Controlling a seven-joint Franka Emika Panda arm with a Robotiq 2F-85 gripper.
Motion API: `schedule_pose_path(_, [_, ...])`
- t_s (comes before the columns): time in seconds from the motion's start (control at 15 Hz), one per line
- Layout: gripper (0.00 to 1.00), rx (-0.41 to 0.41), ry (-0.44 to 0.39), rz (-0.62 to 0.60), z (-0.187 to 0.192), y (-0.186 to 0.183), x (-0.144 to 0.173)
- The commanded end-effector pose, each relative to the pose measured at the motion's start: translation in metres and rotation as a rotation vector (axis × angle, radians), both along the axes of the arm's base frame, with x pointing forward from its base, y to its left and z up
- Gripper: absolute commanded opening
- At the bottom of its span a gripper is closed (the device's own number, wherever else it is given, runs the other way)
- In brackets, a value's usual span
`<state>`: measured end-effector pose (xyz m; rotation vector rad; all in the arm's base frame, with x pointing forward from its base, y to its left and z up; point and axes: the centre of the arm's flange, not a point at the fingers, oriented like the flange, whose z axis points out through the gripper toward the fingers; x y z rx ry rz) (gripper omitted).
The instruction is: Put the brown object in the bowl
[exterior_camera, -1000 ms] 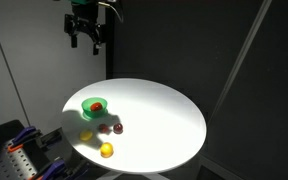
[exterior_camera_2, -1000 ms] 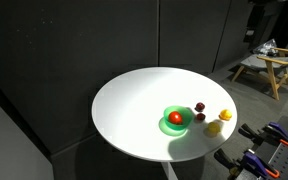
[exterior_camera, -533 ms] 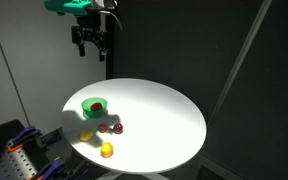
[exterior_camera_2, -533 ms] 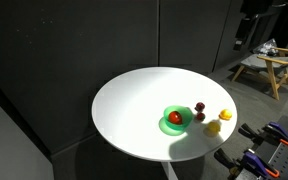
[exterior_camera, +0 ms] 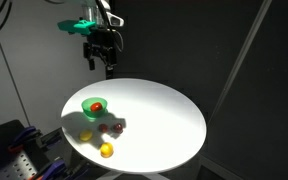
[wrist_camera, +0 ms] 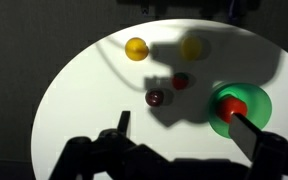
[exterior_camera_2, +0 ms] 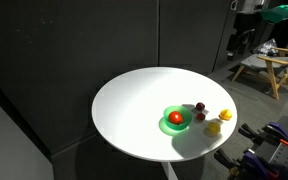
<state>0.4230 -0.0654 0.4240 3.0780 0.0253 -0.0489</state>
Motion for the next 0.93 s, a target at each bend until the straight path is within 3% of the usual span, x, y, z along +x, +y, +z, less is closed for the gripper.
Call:
schedule_pose_path(0.0, [1.0,-0.022,0.006,-0.064,-0.022,-0.014,0.016])
schedule_pose_path(0.87, [1.0,0.037,-0.017,-0.082,-0.09,-0.036,0.052])
